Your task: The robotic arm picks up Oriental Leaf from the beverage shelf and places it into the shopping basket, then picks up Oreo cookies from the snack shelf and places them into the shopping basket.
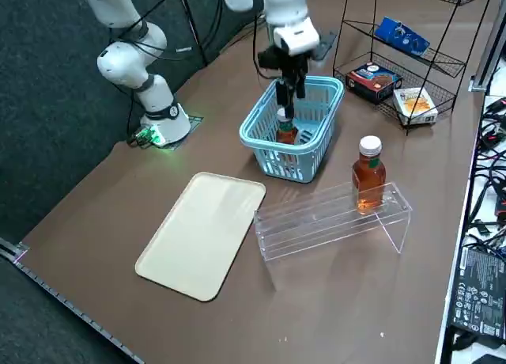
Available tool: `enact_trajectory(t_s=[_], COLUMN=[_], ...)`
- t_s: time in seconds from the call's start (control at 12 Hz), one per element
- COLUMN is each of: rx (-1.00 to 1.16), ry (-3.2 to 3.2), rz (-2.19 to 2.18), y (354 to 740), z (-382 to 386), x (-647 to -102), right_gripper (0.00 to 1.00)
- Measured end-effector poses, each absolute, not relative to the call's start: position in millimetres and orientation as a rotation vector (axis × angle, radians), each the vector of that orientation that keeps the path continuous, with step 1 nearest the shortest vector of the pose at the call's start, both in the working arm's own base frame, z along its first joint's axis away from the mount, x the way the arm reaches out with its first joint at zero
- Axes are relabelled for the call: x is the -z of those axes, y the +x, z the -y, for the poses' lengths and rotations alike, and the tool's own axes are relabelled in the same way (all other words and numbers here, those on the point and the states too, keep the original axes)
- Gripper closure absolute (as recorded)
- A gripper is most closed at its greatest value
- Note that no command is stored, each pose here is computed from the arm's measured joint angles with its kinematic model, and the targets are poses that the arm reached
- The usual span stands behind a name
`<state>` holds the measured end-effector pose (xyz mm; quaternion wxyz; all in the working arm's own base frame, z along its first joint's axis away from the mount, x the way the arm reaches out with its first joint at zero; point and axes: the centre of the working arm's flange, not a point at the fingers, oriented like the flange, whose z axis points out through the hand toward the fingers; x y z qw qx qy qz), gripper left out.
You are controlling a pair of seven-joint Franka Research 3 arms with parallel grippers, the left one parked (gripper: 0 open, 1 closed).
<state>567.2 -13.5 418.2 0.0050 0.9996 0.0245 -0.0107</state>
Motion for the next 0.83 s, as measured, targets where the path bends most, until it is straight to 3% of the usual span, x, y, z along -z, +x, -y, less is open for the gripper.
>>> enact_trajectory(t_s=[0.5,0.83], rx=[0.118,0.121], ry=[3.129,3.130], rz=[-0.074,-0.079], y=[565,559], z=[12,10], x=[-537,-570], right_gripper=[0.00,0.00])
